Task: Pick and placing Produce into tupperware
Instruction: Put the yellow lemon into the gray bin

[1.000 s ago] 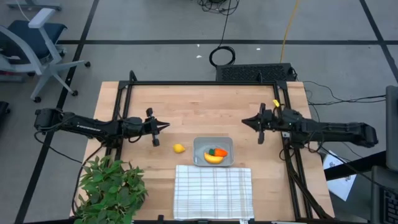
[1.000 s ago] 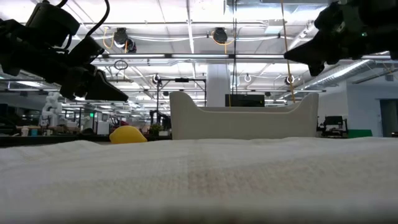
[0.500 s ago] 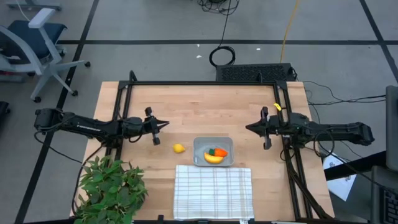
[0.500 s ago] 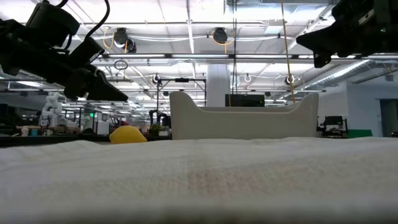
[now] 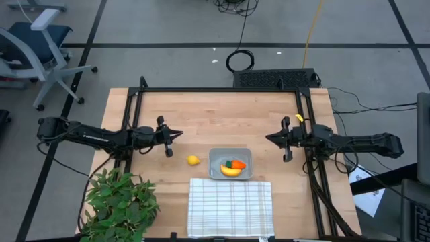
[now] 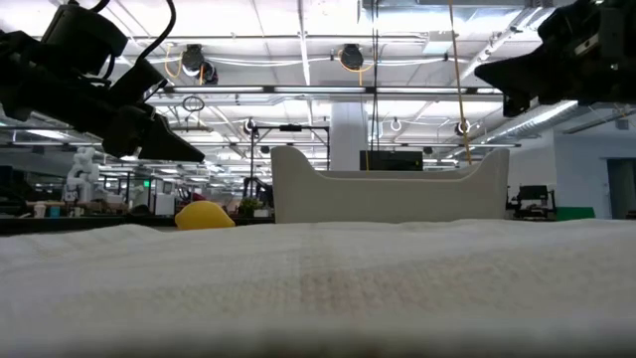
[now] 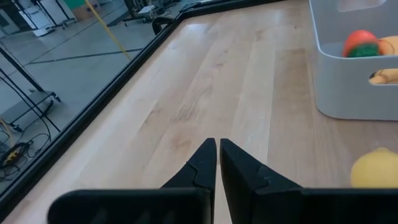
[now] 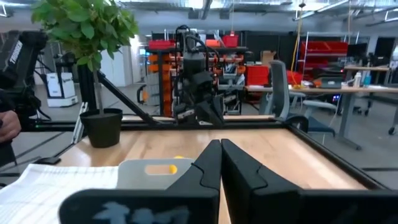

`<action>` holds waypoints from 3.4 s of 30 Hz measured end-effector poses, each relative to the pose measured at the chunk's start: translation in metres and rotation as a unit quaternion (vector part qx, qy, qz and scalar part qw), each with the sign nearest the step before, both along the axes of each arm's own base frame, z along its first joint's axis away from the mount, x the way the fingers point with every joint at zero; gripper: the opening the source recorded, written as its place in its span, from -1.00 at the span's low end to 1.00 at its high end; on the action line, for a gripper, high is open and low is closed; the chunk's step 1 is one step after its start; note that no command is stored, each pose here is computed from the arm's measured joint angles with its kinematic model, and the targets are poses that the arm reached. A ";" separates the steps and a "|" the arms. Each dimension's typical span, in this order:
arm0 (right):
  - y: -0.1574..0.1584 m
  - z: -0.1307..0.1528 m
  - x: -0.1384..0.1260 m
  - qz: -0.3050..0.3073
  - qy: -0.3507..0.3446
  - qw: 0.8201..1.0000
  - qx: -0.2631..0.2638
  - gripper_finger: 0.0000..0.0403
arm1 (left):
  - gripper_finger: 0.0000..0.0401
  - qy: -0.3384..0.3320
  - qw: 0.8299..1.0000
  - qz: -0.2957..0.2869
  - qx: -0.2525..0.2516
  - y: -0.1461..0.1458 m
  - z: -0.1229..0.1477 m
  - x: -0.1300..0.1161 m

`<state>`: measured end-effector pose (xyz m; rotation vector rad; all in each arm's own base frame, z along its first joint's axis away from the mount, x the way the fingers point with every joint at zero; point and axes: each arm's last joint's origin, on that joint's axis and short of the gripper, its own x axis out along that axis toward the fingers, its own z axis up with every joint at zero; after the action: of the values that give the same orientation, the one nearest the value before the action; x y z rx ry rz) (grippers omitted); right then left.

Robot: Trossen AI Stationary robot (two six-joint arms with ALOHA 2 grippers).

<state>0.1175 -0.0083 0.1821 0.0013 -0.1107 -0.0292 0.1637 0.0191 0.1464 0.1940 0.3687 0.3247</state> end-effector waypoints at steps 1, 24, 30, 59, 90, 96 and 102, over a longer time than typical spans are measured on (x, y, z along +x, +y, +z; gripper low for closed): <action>0.000 -0.001 0.000 0.000 0.005 1.000 0.001 -1.00 | -0.87 0.000 1.000 0.000 0.000 0.000 0.000 0.000; 0.000 0.000 0.000 0.001 0.001 1.000 0.002 -1.00 | -0.87 -0.034 0.987 -0.159 -0.003 -0.019 0.007 0.004; 0.000 0.000 0.000 0.001 0.001 1.000 0.003 -1.00 | -0.87 -0.021 0.991 -0.127 0.024 -0.023 0.011 -0.005; 0.000 0.000 0.000 0.002 -0.002 1.000 0.012 -1.00 | -0.87 -0.050 0.986 -0.151 -0.043 -0.026 0.026 -0.046; 0.000 -0.001 0.000 0.002 0.005 1.000 0.016 -1.00 | -0.87 0.042 0.990 -0.117 -0.059 -0.022 0.063 0.022; 0.000 -0.001 0.000 0.002 0.004 1.000 0.016 -1.00 | -0.87 0.052 0.989 -0.116 -0.079 -0.018 0.072 0.037; 0.000 -0.001 0.000 0.002 0.005 1.000 0.015 -1.00 | -0.87 0.110 0.985 -0.102 -0.088 -0.013 0.097 0.056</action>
<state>0.1176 -0.0082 0.1809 0.0310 -0.1012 -0.0268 0.2199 0.0063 0.2437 0.0923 0.5878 0.0672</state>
